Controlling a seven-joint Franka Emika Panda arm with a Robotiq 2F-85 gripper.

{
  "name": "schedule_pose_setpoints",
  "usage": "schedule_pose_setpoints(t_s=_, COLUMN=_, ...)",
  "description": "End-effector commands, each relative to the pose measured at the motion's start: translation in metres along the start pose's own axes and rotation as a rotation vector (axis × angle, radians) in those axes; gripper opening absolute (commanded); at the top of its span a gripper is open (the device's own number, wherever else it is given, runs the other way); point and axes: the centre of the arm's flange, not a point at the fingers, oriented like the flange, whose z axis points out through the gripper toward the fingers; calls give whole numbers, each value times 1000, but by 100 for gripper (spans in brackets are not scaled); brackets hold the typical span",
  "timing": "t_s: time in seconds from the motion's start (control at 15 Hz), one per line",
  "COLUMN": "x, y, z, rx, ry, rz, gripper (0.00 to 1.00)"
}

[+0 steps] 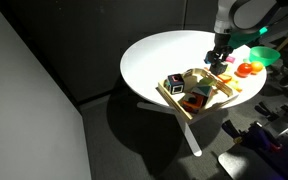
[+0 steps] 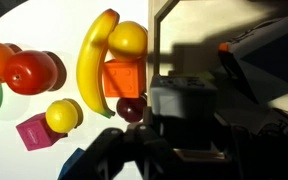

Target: Put the grey building block on the tray

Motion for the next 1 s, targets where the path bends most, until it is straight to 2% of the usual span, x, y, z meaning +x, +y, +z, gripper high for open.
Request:
schedule_pose_setpoints(t_s=0.0, x=26, y=-11, z=-1, rx=-16, ry=-7, rz=37, gripper=30)
schedule_pose_setpoints(t_s=0.47, x=61, y=-18, z=9, rx=-7, ry=-1, rz=71, gripper=30)
schedule_pose_setpoints(t_s=0.53, x=63, y=-18, z=11, rx=-7, ry=2, rz=73, gripper=80)
schedule_pose_setpoints(t_s=0.6, x=64, y=-18, z=12, rx=-7, ry=6, rz=71, gripper=81)
schedule_pose_setpoints(t_s=0.8, x=63, y=-15, z=14, rx=-9, ry=11, rz=69, gripper=100)
schedule_pose_setpoints(t_s=0.93, x=59, y=-9, z=14, rx=-5, ry=7, rz=70, gripper=100)
